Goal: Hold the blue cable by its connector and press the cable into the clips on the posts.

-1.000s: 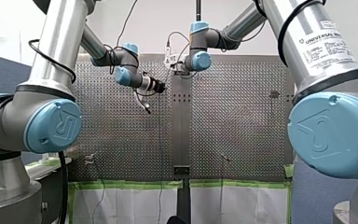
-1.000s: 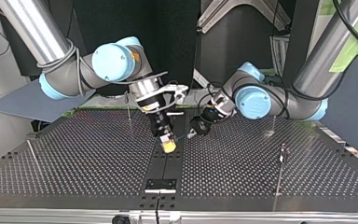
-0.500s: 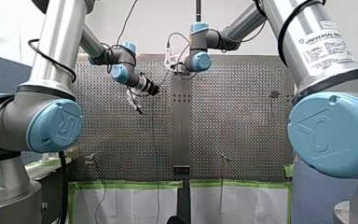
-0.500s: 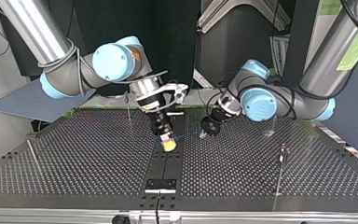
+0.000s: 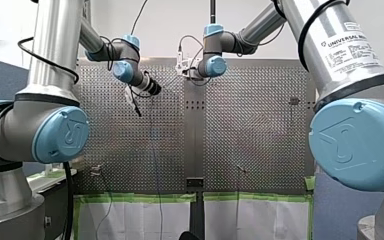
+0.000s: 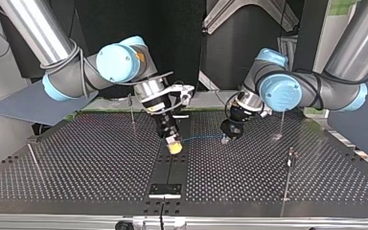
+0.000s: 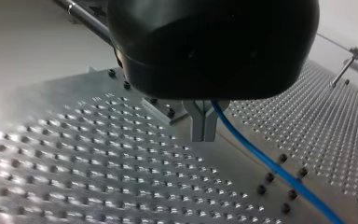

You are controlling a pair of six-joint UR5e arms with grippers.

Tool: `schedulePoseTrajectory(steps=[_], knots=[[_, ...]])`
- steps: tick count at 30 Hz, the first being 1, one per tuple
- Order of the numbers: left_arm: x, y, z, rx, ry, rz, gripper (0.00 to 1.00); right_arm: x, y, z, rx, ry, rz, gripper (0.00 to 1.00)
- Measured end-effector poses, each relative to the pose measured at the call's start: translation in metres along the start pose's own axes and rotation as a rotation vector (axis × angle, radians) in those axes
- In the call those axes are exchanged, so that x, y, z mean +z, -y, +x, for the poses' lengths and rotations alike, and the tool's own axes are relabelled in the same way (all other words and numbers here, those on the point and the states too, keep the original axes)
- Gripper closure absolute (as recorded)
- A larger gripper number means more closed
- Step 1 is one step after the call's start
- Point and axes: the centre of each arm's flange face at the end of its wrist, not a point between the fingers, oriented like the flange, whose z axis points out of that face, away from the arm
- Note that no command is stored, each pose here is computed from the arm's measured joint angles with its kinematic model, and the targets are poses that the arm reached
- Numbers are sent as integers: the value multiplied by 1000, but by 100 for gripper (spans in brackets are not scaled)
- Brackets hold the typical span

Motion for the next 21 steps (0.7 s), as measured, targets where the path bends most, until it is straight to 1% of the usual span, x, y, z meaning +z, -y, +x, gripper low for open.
schedulePoseTrajectory(steps=[5,9,11,15,21], knots=[[-14,-3,-8,52,66,-22,100,-2,1,-4,0,8,1,100],[-25,-6,-13,86,109,-41,100,-2,2,-5,1,10,5,100],[-32,-7,-13,103,119,-61,100,-3,2,-6,2,11,6,100],[-48,-10,-14,132,123,-107,100,-3,3,-6,3,12,8,100],[-68,-6,-26,177,146,-164,100,-3,5,-6,4,12,11,100]])
